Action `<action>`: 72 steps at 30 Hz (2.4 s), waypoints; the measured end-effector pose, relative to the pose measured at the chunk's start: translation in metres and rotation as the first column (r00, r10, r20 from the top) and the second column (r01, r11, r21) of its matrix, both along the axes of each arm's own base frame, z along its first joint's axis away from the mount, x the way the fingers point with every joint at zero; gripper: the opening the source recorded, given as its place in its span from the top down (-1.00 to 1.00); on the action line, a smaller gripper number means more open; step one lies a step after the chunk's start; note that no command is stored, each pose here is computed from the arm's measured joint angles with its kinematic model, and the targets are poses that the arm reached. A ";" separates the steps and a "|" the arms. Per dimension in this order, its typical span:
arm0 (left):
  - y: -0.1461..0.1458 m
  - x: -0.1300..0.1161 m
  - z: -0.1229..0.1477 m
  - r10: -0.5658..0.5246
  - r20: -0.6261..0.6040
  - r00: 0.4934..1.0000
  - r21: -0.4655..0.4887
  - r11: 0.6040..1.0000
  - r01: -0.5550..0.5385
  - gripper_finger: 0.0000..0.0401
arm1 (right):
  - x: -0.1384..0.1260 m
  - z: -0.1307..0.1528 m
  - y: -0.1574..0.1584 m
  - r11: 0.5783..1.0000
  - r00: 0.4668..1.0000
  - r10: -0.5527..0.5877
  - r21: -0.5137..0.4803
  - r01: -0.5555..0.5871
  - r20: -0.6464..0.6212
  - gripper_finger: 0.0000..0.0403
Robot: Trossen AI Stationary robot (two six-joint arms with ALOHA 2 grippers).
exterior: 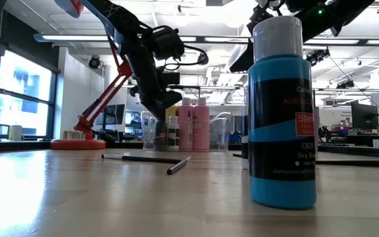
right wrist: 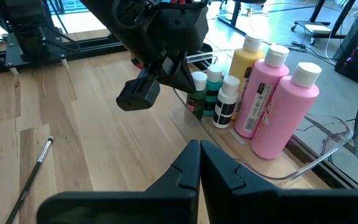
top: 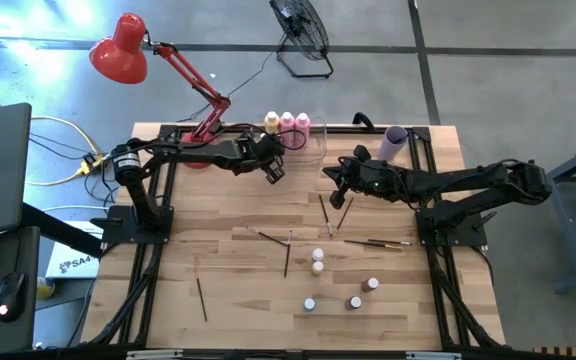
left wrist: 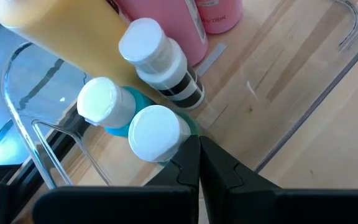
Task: Pick & Place Paint Supplies
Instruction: Adjust the small green paint bottle in the transparent bin, then put the small red paint bottle into the transparent bin
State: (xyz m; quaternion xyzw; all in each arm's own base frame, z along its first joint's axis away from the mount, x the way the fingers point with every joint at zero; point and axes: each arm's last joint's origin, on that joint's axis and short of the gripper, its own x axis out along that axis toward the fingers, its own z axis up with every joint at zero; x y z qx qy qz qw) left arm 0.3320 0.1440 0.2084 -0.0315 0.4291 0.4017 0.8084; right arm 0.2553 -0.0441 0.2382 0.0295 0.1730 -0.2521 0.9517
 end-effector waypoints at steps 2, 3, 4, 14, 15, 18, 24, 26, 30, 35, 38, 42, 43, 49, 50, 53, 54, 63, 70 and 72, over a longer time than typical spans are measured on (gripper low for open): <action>0.000 0.000 0.000 0.001 -0.003 1.000 0.001 1.000 -0.001 1.00 | 0.000 0.000 0.000 1.000 1.000 0.000 0.000 0.000 0.000 0.99; 0.000 0.000 0.000 0.002 -0.004 1.000 0.001 1.000 -0.002 1.00 | 0.000 0.000 0.000 1.000 1.000 0.000 0.000 0.000 0.000 0.99; 0.000 0.000 0.000 0.002 -0.005 1.000 0.001 1.000 -0.002 1.00 | 0.000 0.000 0.000 1.000 1.000 0.000 0.000 0.000 0.000 0.99; -0.003 -0.002 -0.001 0.014 -0.019 1.000 -0.005 1.000 -0.014 1.00 | 0.000 -0.001 0.000 1.000 1.000 0.000 0.001 0.000 -0.006 0.99; -0.004 -0.001 0.000 0.009 -0.015 1.000 -0.005 1.000 -0.009 1.00 | 0.000 -0.001 0.000 1.000 1.000 0.000 0.001 0.000 -0.006 0.99; -0.005 0.001 0.000 -0.013 -0.008 1.000 -0.002 1.000 0.013 1.00 | 0.000 -0.001 0.000 1.000 1.000 0.000 0.001 0.000 -0.007 0.99; -0.003 0.007 0.010 -0.048 0.022 0.999 0.013 0.999 0.048 1.00 | 0.000 -0.001 0.000 1.000 1.000 0.000 0.001 0.000 -0.007 0.99; -0.002 0.010 0.016 -0.062 0.037 0.997 0.019 0.998 0.061 1.00 | 0.000 -0.001 0.000 1.000 1.000 0.000 0.001 0.000 -0.007 0.99; -0.002 0.017 0.030 -0.102 0.052 0.993 0.056 0.993 0.099 1.00 | 0.000 -0.001 0.000 1.000 1.000 0.000 0.002 0.000 -0.011 0.99; -0.011 0.025 0.051 -0.200 0.013 0.980 0.162 0.967 0.196 1.00 | -0.001 -0.002 0.000 1.000 1.000 0.000 0.003 0.000 -0.026 0.99; -0.017 0.021 0.067 -0.215 -0.024 0.976 0.231 0.949 0.215 1.00 | -0.001 -0.004 0.000 1.000 0.999 0.002 0.001 -0.002 -0.044 0.99; -0.022 0.004 0.085 -0.237 -0.035 0.971 0.210 0.948 0.239 1.00 | -0.003 -0.006 0.000 1.000 0.997 0.003 0.003 -0.003 -0.073 0.99; -0.024 -0.001 0.087 -0.242 -0.039 0.970 0.184 0.952 0.245 1.00 | -0.003 -0.007 0.000 1.000 0.997 0.003 0.003 -0.003 -0.077 0.99; -0.033 -0.017 0.091 -0.307 -0.036 0.951 0.030 0.951 0.308 1.00 | -0.003 -0.007 0.000 1.000 0.996 0.009 -0.011 -0.010 -0.087 0.99; -0.035 -0.017 0.090 -0.325 -0.034 0.945 0.006 0.945 0.326 1.00 | -0.003 -0.007 0.001 1.000 0.996 0.013 -0.014 -0.014 -0.089 0.99; -0.037 -0.018 0.088 -0.372 -0.024 0.928 -0.055 0.927 0.370 1.00 | -0.003 -0.007 0.001 1.000 0.996 0.016 -0.012 -0.017 -0.092 0.99; -0.038 -0.018 0.087 -0.383 -0.020 0.924 -0.059 0.923 0.381 1.00 | -0.003 -0.007 0.001 1.000 0.995 0.016 -0.012 -0.017 -0.095 0.99; -0.055 -0.034 0.038 -0.449 -0.016 0.893 -0.130 0.887 0.444 1.00 | -0.005 -0.011 0.001 1.000 0.990 0.021 0.001 -0.021 -0.137 0.99; -0.066 -0.057 0.018 -0.498 0.066 0.865 -0.098 0.859 0.502 1.00 | -0.004 -0.011 0.002 0.998 0.989 0.063 0.022 -0.061 -0.131 0.99; -0.068 -0.065 0.018 -0.497 0.073 0.865 -0.092 0.860 0.502 1.00 | -0.004 -0.011 0.002 0.998 0.989 0.064 0.023 -0.061 -0.132 0.99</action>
